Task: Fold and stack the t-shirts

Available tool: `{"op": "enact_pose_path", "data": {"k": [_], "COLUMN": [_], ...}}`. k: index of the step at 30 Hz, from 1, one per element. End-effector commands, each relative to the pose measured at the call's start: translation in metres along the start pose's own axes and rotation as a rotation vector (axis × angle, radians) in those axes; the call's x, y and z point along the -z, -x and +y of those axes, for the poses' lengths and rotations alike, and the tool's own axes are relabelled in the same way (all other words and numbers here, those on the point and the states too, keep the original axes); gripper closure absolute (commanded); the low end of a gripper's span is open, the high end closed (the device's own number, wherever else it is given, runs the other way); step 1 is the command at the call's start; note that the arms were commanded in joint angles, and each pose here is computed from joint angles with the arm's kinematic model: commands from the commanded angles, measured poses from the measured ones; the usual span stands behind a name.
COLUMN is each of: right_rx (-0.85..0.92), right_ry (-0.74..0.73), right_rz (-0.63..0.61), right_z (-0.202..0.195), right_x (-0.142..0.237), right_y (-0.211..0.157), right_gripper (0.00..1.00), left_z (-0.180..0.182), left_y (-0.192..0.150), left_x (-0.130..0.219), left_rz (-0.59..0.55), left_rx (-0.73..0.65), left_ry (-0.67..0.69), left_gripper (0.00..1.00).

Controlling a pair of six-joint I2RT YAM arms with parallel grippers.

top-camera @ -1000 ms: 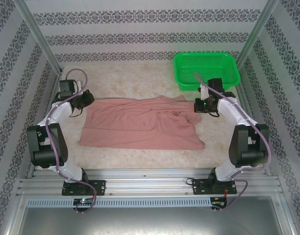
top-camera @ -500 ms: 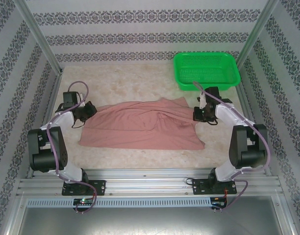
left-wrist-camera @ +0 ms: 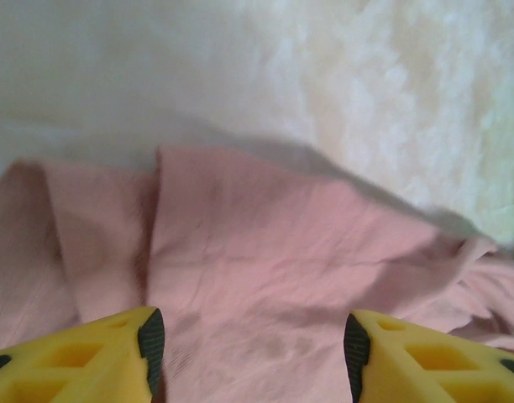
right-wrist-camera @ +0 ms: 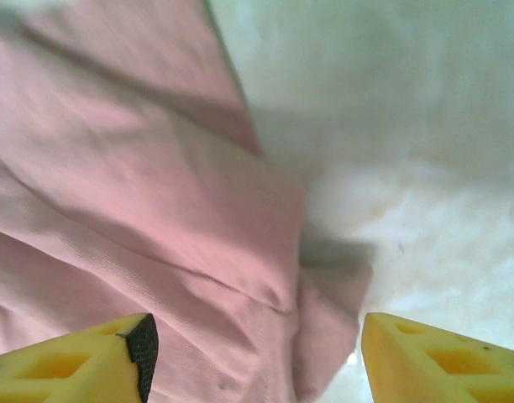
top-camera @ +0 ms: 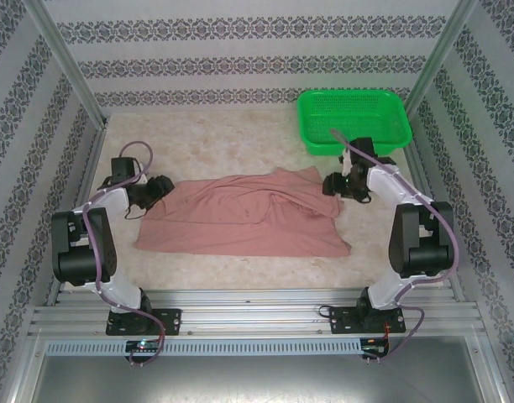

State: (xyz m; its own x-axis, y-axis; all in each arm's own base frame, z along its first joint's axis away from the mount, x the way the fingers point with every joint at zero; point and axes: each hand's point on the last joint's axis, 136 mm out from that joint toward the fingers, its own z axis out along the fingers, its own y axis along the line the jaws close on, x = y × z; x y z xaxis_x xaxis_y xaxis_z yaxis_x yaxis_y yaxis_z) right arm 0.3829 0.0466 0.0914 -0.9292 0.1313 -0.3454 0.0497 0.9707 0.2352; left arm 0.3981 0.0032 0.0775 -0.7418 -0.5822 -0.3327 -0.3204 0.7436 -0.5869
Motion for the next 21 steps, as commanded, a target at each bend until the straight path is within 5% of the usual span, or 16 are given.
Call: {"op": "enact_pose_path", "data": {"k": [1,21], "right_rx": [0.071,0.132], "right_ry": [0.062,0.000], "right_rz": [-0.030,0.078], "right_z": [0.022,0.032], "right_x": [0.004,-0.099], "right_y": [0.035,0.091], "right_gripper": [0.34,0.44], "left_z": [-0.028,-0.039], "left_y": [0.037,0.038], "left_x": [0.017,0.038], "left_rz": [-0.083,-0.085], "left_rx": [-0.055,-0.110], "left_ry": [-0.050,-0.039], "left_gripper": [0.39,0.38]}}
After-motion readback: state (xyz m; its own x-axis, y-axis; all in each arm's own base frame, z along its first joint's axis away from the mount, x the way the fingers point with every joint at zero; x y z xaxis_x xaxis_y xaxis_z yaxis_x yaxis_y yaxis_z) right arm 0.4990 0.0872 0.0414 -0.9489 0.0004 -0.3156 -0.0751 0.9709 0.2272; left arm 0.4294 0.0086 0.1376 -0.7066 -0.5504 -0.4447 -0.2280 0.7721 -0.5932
